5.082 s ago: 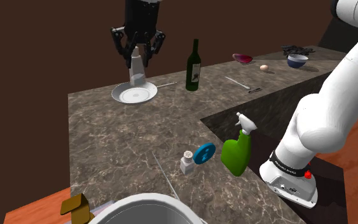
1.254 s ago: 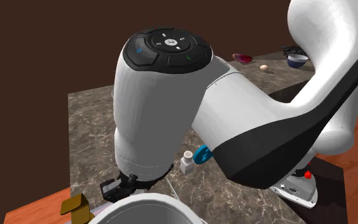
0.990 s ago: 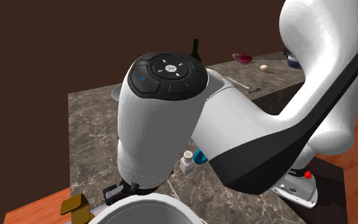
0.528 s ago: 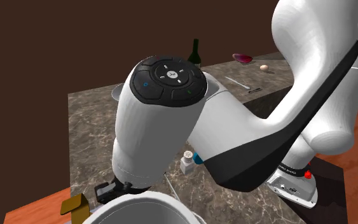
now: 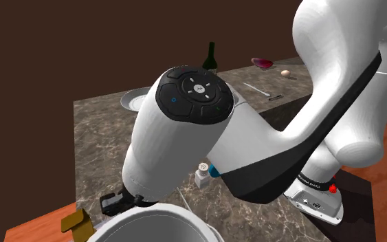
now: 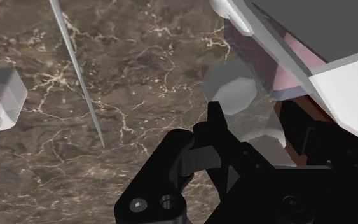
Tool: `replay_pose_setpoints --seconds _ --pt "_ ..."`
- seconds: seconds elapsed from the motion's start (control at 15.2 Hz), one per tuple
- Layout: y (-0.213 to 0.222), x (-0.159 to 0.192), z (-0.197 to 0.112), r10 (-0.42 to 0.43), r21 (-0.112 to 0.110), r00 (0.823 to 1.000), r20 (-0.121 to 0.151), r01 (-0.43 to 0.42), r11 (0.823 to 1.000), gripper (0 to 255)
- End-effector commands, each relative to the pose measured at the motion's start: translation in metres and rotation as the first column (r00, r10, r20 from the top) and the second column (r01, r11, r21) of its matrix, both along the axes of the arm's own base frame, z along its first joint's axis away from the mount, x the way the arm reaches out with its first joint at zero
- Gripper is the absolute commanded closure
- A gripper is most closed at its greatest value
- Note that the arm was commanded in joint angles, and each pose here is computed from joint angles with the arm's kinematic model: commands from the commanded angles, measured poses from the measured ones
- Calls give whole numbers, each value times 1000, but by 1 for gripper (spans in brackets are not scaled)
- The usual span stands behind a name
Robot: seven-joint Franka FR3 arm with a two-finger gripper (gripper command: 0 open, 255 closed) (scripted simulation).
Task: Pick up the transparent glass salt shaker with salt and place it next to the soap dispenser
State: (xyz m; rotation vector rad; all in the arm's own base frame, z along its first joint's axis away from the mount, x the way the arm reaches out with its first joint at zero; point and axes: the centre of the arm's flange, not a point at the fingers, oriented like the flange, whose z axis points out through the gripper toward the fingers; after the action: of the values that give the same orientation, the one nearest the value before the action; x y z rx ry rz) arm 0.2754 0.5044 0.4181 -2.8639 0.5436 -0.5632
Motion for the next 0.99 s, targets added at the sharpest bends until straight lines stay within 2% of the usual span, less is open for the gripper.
replay_pose_setpoints --seconds 0.0,0.33,0.4,0.59,0.66,0.73,0.92 --pt "-2 -14 -72 15 -74 991 -133 -25 997 255" --pt "-2 -14 -72 15 -74 991 -133 -25 997 255" --pt "-9 -30 -79 15 -76 991 -131 -25 997 0" --pt "13 -21 -45 18 -75 991 -133 -28 997 0" --pt "6 -24 -41 17 -74 991 -133 -27 997 0" --pt "-2 -14 -72 15 -74 991 -133 -25 997 0" --pt "-4 -25 -34 15 -74 991 -133 -25 997 0"
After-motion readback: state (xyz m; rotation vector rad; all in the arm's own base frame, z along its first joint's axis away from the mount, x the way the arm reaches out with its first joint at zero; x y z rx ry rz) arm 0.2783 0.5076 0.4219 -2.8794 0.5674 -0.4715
